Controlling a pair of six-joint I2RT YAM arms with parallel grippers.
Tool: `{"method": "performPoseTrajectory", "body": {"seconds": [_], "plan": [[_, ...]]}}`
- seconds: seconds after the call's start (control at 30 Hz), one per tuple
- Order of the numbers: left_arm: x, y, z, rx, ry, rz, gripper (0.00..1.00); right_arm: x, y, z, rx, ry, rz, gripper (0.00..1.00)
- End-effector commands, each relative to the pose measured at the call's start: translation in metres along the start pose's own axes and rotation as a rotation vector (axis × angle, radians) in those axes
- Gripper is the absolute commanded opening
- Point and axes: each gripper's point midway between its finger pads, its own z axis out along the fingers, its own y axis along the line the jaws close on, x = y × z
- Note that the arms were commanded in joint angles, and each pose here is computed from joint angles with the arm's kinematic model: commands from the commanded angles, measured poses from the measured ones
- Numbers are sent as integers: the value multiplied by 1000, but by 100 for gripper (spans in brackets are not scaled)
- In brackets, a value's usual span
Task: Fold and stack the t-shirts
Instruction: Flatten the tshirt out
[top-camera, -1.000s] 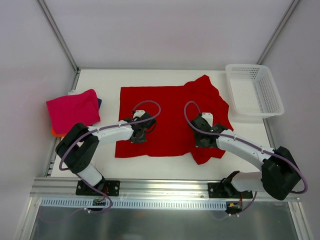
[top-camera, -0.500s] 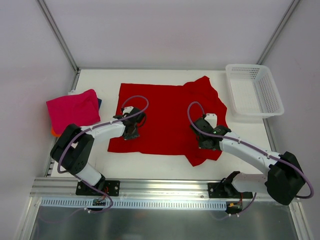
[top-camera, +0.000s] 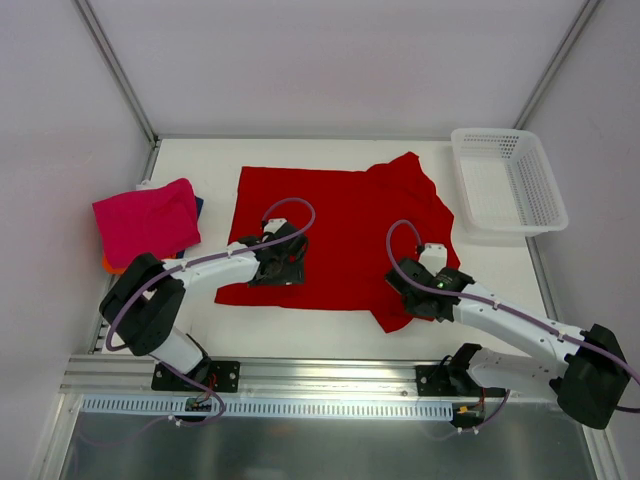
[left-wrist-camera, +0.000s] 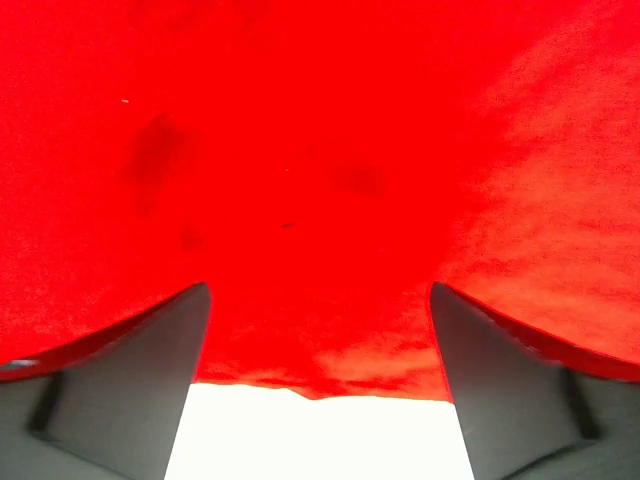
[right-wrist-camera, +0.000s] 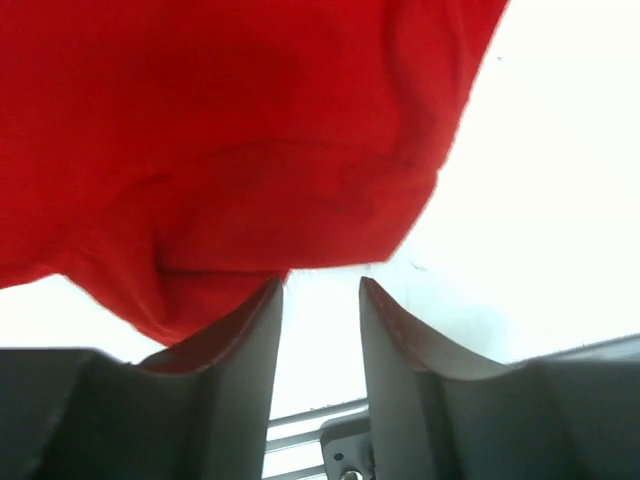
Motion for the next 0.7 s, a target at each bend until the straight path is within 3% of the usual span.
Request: {"method": "performPoseTrajectory", "body": {"seconds": [0.0, 0.67], "plan": [[5, -1, 3, -29, 18, 3, 99, 11, -25, -1, 100, 7, 20, 41], [14, -14, 14, -35, 41, 71, 99, 32, -31, 30, 261, 68, -9, 57]]}}
